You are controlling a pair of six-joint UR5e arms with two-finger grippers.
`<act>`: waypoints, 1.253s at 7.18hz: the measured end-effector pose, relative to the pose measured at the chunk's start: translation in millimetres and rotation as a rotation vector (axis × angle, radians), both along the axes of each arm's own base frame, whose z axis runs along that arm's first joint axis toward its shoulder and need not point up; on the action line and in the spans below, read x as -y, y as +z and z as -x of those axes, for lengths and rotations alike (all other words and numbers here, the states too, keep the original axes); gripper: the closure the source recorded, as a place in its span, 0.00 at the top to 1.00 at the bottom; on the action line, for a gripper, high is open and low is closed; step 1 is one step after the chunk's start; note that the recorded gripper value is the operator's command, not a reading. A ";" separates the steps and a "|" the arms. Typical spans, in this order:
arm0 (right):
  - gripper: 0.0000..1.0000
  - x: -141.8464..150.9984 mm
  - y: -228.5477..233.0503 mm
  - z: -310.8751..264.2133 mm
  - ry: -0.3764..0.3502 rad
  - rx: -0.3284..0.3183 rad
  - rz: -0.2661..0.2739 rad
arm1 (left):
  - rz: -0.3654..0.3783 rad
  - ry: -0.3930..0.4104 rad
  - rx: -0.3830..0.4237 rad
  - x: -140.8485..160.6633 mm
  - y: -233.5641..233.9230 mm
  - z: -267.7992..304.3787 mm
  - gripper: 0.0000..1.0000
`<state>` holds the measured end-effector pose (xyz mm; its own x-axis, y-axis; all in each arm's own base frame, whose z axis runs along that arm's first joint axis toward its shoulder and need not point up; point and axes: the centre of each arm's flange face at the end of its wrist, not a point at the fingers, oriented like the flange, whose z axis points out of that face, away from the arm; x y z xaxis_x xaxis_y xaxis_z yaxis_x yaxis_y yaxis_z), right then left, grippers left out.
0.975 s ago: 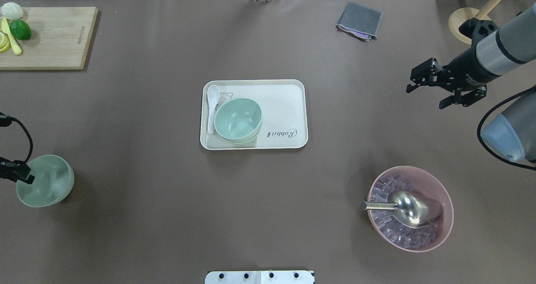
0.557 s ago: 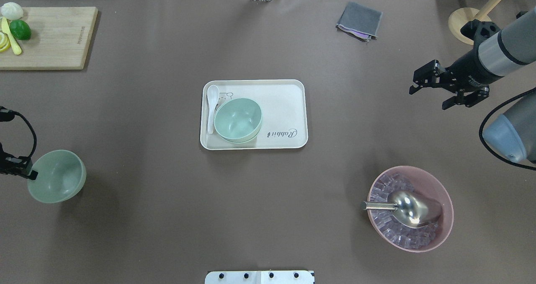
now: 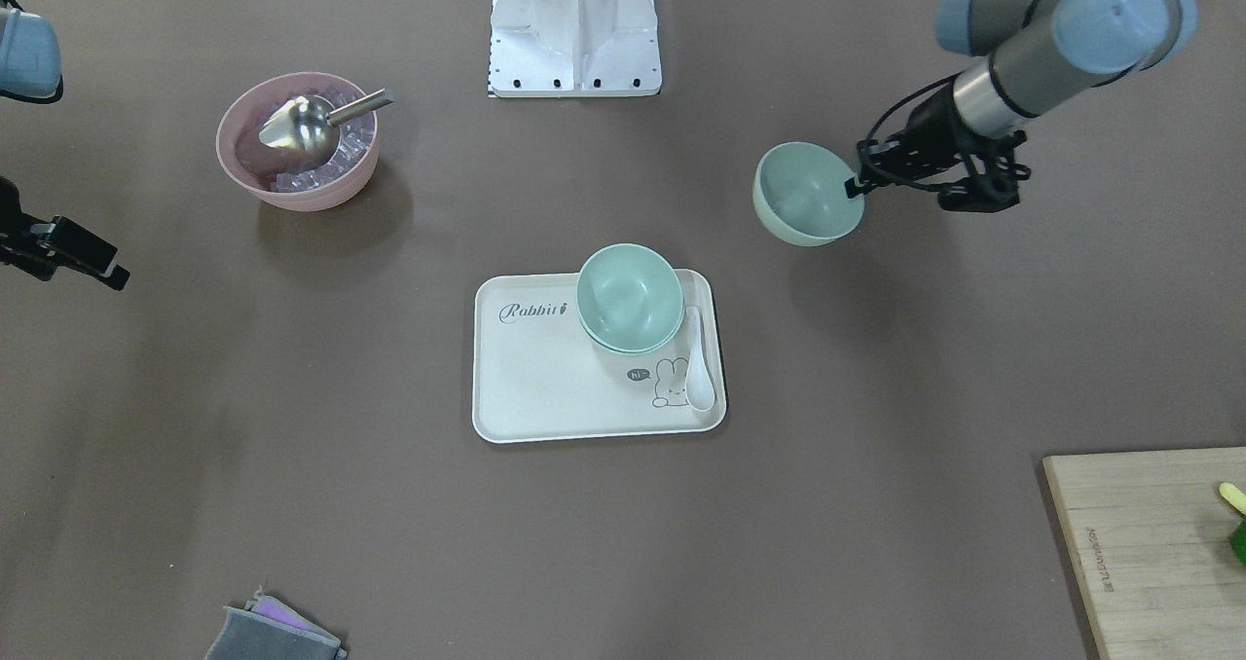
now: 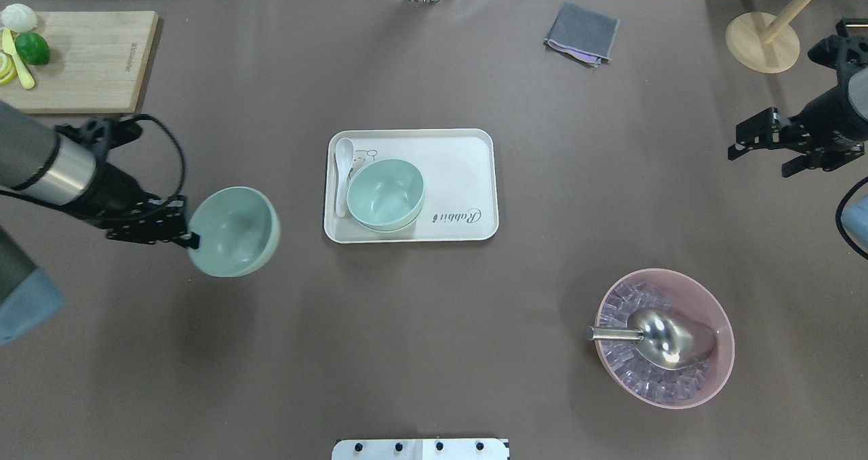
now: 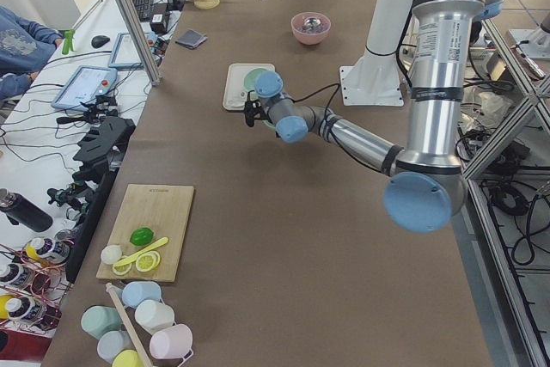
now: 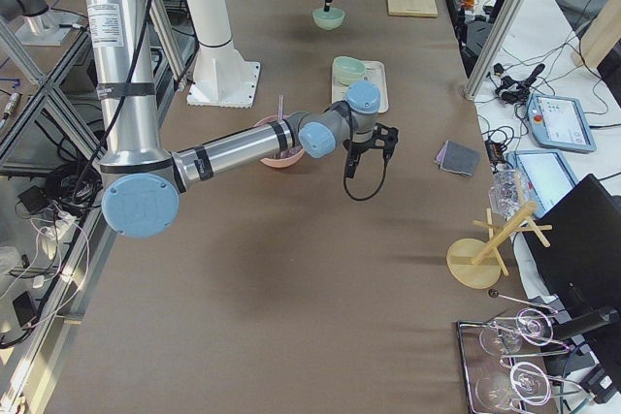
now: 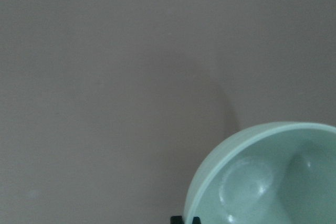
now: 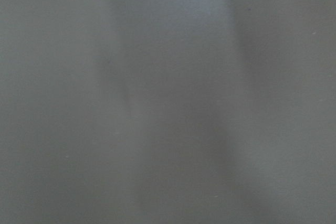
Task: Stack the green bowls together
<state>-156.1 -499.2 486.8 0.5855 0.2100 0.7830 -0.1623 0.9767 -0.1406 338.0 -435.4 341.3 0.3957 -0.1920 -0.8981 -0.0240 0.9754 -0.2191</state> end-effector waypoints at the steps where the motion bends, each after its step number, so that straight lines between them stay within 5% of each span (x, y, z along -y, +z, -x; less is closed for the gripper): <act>1: 1.00 0.3 29.0 -18.1 -0.029 -0.025 -0.025 | 0.040 -0.022 -0.009 17.3 -49.4 -40.4 0.00; 5: 1.00 5.1 107.0 -66.2 -0.108 -0.083 -0.084 | 0.044 -0.091 0.014 62.4 -112.6 -99.0 0.00; 6: 1.00 4.1 110.7 -68.3 -0.111 -0.084 -0.084 | 0.040 -0.099 0.017 67.2 -116.6 -103.7 0.25; 7: 1.00 3.8 111.5 -69.7 -0.110 -0.084 -0.085 | 0.039 -0.103 0.020 69.2 -116.3 -105.7 0.98; 9: 1.00 2.9 113.0 -72.3 -0.108 -0.082 -0.082 | 0.030 -0.123 0.032 72.4 -112.3 -109.7 0.98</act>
